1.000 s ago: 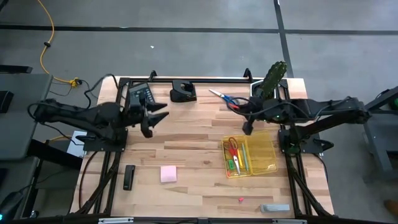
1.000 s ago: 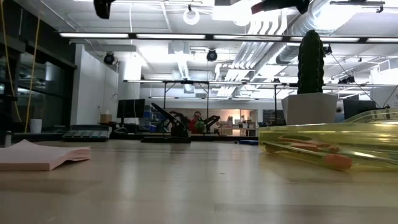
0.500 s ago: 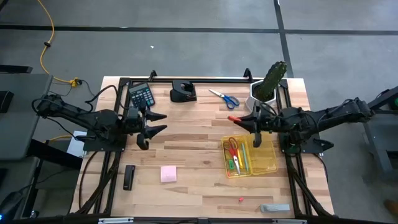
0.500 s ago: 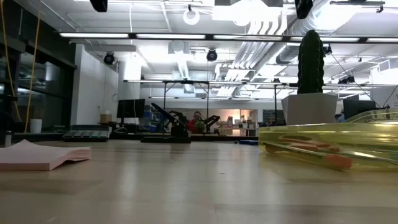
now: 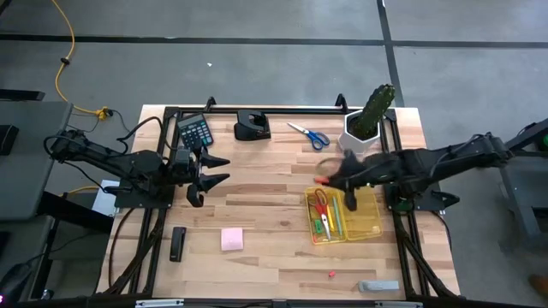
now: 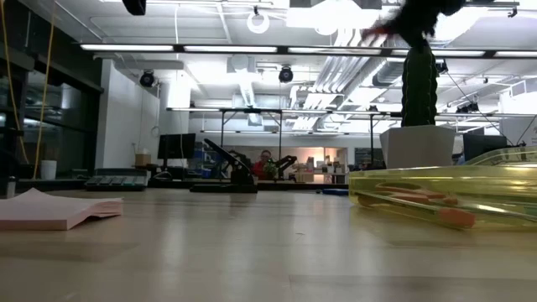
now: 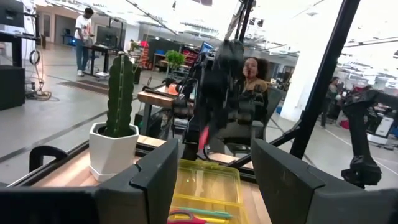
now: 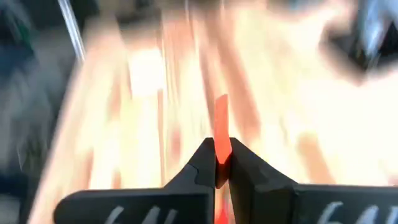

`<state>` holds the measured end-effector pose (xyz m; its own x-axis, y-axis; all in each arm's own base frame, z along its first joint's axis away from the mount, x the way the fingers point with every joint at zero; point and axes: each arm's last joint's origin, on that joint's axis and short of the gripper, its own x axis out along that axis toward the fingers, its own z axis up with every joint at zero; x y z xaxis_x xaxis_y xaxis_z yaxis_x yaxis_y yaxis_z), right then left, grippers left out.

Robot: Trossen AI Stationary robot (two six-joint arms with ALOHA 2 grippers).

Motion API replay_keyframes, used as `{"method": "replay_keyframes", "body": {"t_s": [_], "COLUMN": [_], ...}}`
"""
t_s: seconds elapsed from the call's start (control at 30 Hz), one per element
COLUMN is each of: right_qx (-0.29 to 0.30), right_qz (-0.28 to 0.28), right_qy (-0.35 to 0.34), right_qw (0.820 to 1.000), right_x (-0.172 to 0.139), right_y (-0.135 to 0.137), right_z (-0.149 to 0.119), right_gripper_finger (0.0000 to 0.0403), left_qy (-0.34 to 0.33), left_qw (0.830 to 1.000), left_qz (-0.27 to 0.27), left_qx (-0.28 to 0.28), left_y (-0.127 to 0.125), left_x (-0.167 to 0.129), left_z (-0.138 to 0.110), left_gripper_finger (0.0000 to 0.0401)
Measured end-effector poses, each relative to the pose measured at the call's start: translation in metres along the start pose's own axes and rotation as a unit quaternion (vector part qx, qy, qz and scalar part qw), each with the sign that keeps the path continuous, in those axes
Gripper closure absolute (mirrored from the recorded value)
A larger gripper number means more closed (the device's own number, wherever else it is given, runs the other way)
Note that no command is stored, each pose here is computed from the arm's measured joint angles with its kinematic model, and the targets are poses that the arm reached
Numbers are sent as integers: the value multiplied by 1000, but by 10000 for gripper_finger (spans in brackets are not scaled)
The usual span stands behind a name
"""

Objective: Pack school essentials
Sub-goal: Put the orange eraser into the yellow box

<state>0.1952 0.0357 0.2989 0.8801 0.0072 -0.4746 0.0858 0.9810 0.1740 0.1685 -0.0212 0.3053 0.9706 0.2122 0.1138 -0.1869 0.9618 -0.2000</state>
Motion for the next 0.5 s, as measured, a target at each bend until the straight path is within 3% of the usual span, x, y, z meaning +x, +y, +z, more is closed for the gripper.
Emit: {"method": "replay_keyframes", "body": {"t_s": [0.1, 0.2, 0.33, 0.5], "right_qx": [4, 17, 8, -17], "right_qz": [-2, -14, -42, -97], "right_qy": [151, 260, 336, 375], "right_qw": [989, 965, 941, 922], "right_x": [15, 32, 54, 76], "right_y": [1, 1, 0, -3], "right_z": [-13, -35, -58, -74], "right_gripper_finger": [403, 403, 403, 402], "left_qy": [0, 0, -2, -2], "left_qw": [1000, 1000, 1000, 1000], "left_qz": [0, 5, 13, 14], "left_qx": [0, 0, 0, 0], "left_y": [0, 0, 1, 1], "left_x": [0, 0, 0, 0], "left_z": [0, 0, 0, 0], "left_gripper_finger": [211, 211, 211, 211]}}
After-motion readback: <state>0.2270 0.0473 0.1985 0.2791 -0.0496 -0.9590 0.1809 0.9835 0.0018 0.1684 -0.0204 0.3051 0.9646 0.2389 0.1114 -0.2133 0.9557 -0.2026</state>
